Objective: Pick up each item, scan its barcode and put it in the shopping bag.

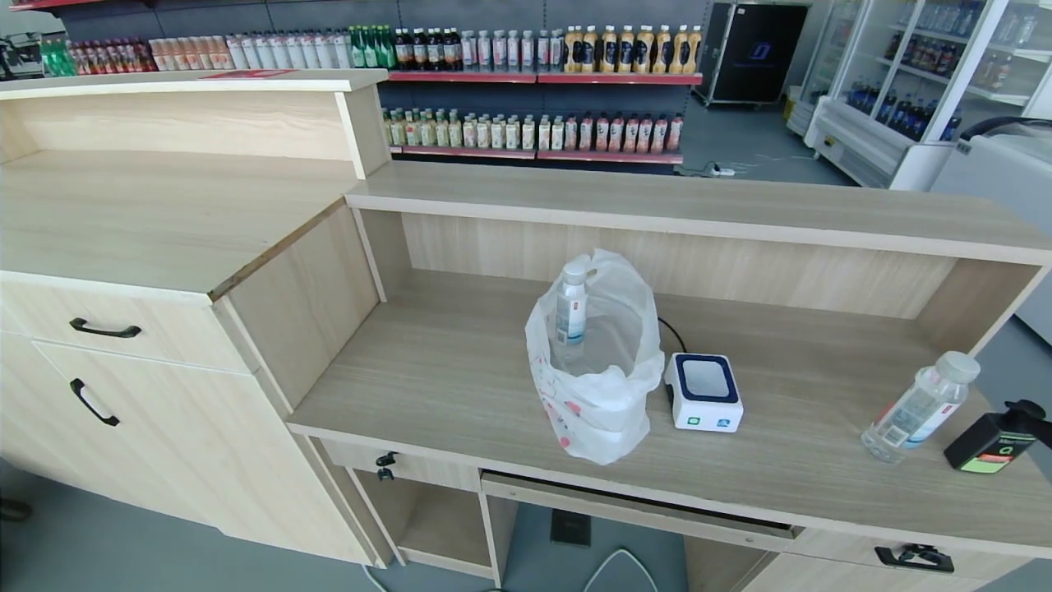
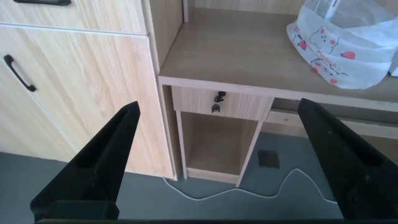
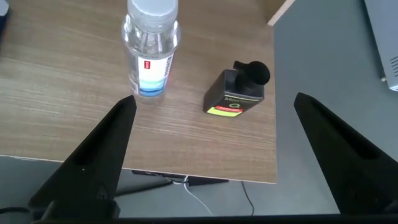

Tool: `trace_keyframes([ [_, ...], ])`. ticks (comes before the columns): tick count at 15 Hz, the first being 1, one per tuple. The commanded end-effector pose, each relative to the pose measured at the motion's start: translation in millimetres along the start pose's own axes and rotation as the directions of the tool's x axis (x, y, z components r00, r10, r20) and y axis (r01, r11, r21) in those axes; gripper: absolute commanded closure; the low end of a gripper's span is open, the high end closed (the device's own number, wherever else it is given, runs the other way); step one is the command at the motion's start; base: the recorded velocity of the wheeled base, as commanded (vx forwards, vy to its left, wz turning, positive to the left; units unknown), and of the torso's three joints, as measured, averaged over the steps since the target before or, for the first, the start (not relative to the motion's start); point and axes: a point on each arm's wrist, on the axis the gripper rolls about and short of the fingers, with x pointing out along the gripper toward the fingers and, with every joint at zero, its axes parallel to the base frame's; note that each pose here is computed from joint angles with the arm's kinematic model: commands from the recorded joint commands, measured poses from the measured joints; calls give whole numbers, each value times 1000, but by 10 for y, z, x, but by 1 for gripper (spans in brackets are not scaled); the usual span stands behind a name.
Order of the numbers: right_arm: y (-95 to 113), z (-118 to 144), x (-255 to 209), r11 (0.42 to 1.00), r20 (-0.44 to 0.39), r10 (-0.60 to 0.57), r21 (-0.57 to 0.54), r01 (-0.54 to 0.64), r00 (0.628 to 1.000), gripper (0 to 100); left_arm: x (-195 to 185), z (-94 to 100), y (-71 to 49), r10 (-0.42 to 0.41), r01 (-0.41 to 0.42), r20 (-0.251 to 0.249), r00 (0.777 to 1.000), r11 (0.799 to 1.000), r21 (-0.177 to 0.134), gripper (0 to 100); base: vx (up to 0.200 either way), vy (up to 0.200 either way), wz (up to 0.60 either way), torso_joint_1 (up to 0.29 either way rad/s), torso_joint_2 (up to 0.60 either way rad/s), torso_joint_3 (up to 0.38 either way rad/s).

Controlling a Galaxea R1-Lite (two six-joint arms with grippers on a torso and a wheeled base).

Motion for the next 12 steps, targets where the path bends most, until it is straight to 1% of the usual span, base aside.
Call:
trace_keyframes([
  [1,-52,-253,129,999,-49,9,39,-7,999,0,1,0,0,1,-1,-2,1000,1000,0,0,0,0,0,0,0,0],
  [10,-89,-479,373,997,4,68,39,-68,998,0,1,0,0,1,-1,-2,1000,1000,0,0,0,0,0,0,0,0],
  [12,-60,-593,504,992,25,121,45,-122,992,0,1,0,0,1,-1,-2,1000,1000,1,0,0,0,0,0,0,0],
])
